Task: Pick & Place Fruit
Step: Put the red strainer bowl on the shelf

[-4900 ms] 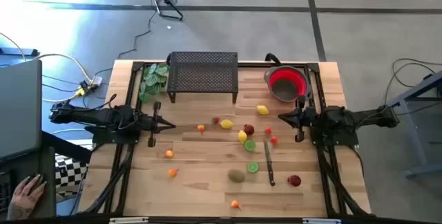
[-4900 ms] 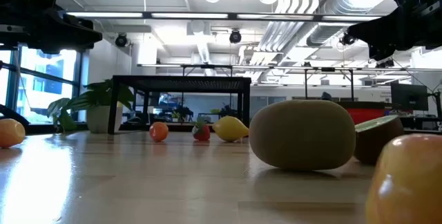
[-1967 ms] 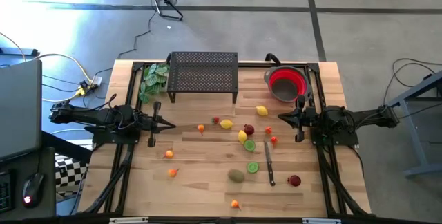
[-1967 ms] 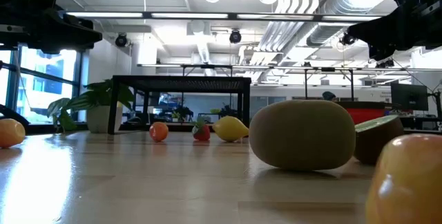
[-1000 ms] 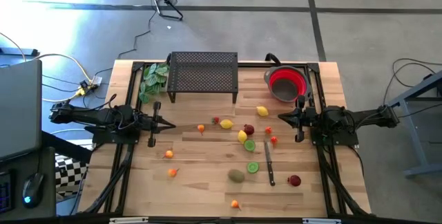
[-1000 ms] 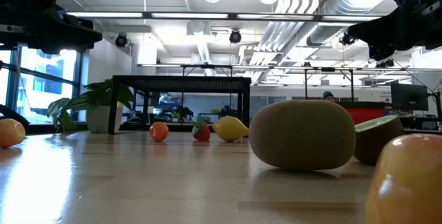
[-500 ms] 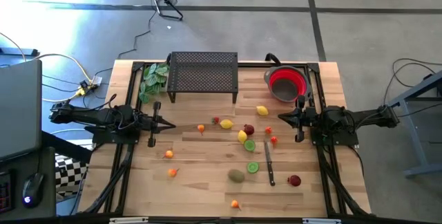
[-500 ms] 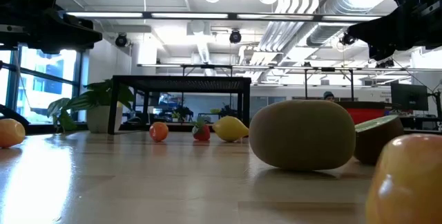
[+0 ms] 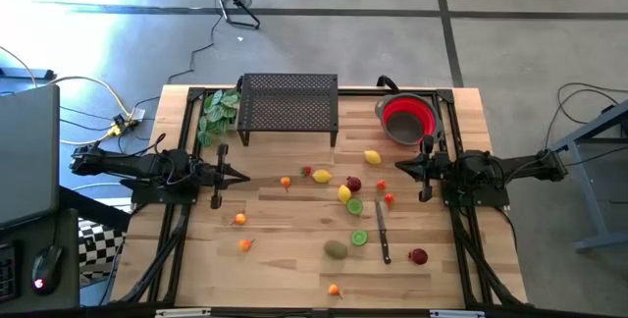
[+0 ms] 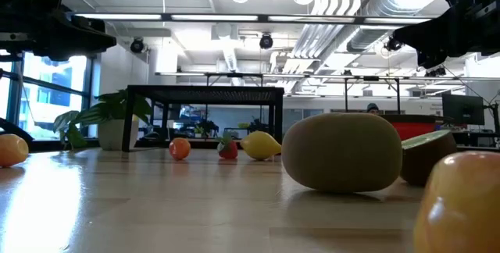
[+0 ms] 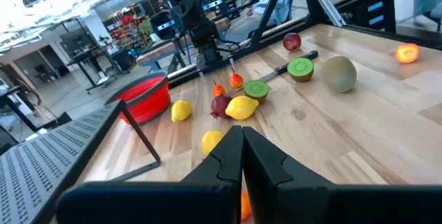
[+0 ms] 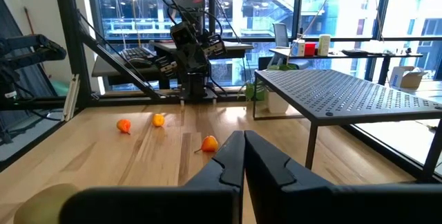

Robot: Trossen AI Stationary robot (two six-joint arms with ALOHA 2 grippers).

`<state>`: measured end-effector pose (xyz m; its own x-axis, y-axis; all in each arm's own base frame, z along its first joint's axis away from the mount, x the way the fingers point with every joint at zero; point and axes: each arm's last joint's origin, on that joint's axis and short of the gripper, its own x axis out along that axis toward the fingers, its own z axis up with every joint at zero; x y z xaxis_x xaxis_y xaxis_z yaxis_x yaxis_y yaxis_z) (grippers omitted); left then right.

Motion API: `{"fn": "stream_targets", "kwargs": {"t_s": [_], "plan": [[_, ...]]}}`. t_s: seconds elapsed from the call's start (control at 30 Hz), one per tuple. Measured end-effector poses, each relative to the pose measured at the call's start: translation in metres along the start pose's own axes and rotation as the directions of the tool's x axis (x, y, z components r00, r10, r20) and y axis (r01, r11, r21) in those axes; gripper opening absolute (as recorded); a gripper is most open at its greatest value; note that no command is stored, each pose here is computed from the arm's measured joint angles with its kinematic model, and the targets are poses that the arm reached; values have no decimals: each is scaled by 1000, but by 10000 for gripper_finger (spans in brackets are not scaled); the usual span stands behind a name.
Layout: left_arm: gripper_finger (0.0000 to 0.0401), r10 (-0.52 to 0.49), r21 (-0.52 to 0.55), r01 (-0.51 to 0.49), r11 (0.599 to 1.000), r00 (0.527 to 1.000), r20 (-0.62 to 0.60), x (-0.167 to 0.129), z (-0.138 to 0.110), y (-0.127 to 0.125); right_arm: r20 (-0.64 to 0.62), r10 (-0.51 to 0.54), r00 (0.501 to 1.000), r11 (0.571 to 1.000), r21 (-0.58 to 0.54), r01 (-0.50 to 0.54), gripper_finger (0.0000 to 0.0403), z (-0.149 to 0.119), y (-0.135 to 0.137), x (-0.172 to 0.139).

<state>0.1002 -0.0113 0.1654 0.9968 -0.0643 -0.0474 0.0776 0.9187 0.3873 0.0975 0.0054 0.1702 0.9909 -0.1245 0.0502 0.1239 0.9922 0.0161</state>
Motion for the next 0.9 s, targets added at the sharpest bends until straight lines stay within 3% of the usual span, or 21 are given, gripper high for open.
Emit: {"fn": "stream_targets", "kwargs": {"t_s": [0.67, 0.9], "plan": [[3, 4, -17, -4, 1000, 1000, -1, 0, 0, 0, -1, 0, 1000, 1000, 0, 0, 3, 0, 0, 0], [3, 3, -192, -4, 981, 1000, -1, 0, 0, 0, -1, 22, 1000, 998, 56, -22, 3, 0, 1, 0]]}}
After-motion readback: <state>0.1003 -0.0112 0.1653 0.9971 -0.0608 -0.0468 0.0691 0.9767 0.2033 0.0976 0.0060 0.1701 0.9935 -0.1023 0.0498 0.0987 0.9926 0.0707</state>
